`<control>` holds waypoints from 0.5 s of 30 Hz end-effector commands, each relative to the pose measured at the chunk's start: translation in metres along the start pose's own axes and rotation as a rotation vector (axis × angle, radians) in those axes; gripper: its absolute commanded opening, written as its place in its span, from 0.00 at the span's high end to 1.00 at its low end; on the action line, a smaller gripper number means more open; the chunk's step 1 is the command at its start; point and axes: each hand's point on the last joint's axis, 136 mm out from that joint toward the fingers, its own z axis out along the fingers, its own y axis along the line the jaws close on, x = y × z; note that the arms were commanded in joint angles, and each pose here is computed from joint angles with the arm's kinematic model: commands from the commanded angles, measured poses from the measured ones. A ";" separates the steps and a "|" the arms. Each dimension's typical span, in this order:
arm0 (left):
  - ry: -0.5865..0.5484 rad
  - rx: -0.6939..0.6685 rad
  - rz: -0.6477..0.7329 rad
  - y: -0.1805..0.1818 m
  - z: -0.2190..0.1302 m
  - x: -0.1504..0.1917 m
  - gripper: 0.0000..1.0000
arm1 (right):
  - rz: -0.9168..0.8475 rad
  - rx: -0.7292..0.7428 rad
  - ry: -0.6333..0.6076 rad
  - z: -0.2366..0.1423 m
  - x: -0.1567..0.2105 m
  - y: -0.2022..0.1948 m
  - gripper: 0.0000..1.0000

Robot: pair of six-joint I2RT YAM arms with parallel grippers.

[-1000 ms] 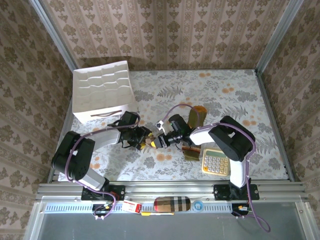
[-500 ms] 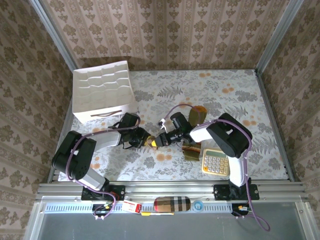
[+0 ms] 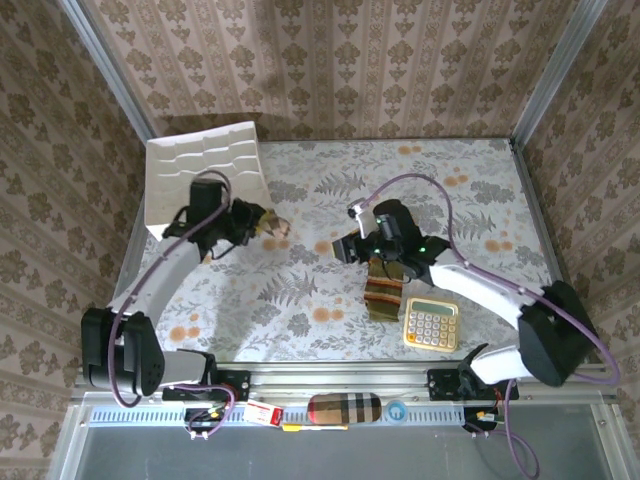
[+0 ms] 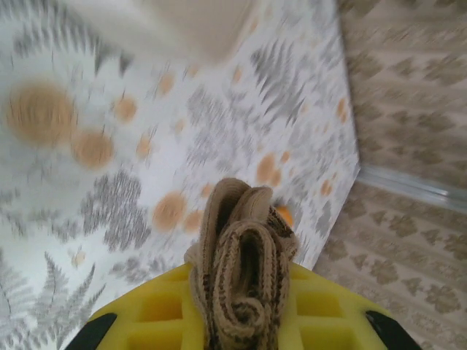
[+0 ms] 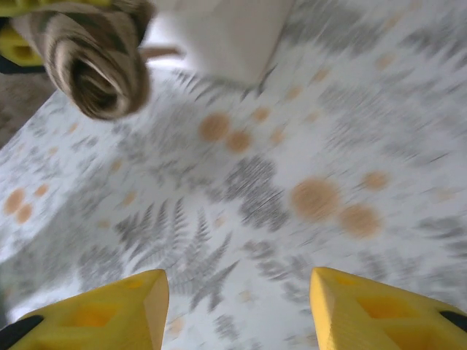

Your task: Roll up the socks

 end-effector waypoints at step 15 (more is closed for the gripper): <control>-0.315 -0.246 0.238 0.005 0.011 -0.148 1.00 | -0.381 0.344 -0.261 -0.092 -0.070 -0.026 0.38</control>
